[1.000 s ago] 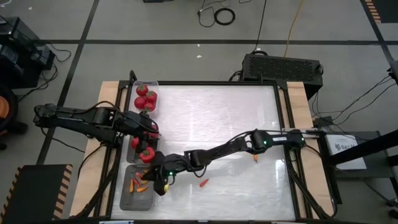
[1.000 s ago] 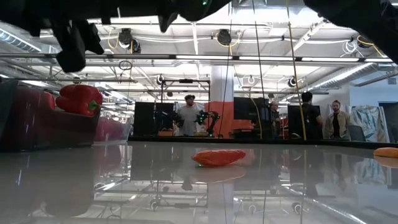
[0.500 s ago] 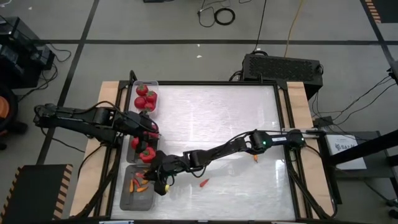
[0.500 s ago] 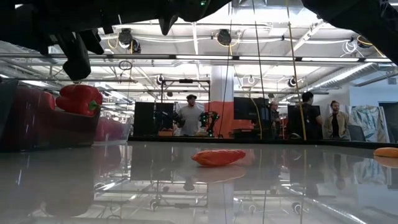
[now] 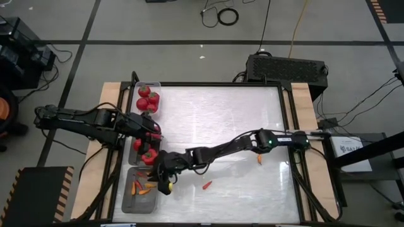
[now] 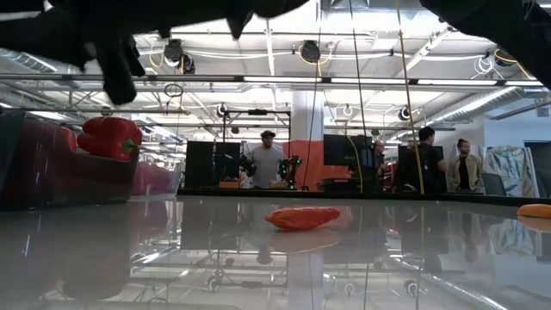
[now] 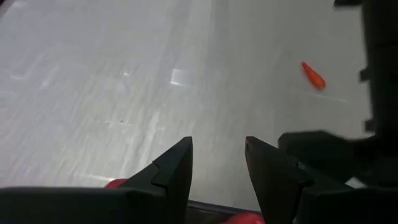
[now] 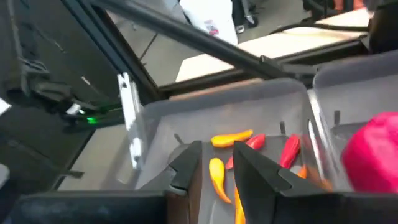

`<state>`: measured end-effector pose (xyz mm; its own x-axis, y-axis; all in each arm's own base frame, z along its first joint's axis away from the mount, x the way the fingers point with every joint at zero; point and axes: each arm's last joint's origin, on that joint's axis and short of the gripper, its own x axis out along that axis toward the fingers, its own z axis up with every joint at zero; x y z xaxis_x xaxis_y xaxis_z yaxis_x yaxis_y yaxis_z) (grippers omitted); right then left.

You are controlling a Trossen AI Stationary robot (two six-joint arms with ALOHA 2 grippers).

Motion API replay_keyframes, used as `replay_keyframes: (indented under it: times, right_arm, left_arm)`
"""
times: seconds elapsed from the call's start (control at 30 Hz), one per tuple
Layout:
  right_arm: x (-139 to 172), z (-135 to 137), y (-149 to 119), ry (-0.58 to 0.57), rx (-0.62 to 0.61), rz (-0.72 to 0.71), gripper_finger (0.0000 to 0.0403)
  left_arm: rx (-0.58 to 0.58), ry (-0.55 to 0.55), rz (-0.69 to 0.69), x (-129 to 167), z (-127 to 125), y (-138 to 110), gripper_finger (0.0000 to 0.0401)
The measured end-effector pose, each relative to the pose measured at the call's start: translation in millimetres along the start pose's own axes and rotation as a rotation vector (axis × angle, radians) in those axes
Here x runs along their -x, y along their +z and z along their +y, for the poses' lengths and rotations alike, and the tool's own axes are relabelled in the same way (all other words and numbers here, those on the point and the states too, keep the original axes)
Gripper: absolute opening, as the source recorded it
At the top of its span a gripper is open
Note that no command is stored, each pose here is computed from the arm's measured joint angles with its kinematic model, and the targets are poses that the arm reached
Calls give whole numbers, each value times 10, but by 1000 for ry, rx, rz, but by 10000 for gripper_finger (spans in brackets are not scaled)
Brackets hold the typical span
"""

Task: Sort produce into baskets
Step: Put the orange chili pepper into the bottom black bin

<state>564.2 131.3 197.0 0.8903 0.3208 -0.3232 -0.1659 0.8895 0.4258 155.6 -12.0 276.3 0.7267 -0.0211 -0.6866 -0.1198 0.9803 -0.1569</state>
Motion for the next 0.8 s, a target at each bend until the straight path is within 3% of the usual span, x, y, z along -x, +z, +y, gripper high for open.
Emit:
replay_keyframes:
  times: [0.2, 0.53, 0.67, 0.8]
  right_arm:
    - [300, 25, 190, -17, -71, 196, 82]
    - [1276, 230, 386, -241, -158, 694, 82]
    - [1569, 293, 421, -323, -233, 809, 82]
    - [1661, 378, 374, -357, -216, 875, 82]
  left_arm:
    - [1, 21, -5, -1, 6, 1, 154]
    - [2, 20, -30, 0, 2, 24, 154]
    - [2, 25, -49, 0, 1, 41, 154]
    - [3, 29, -59, 0, 1, 49, 154]
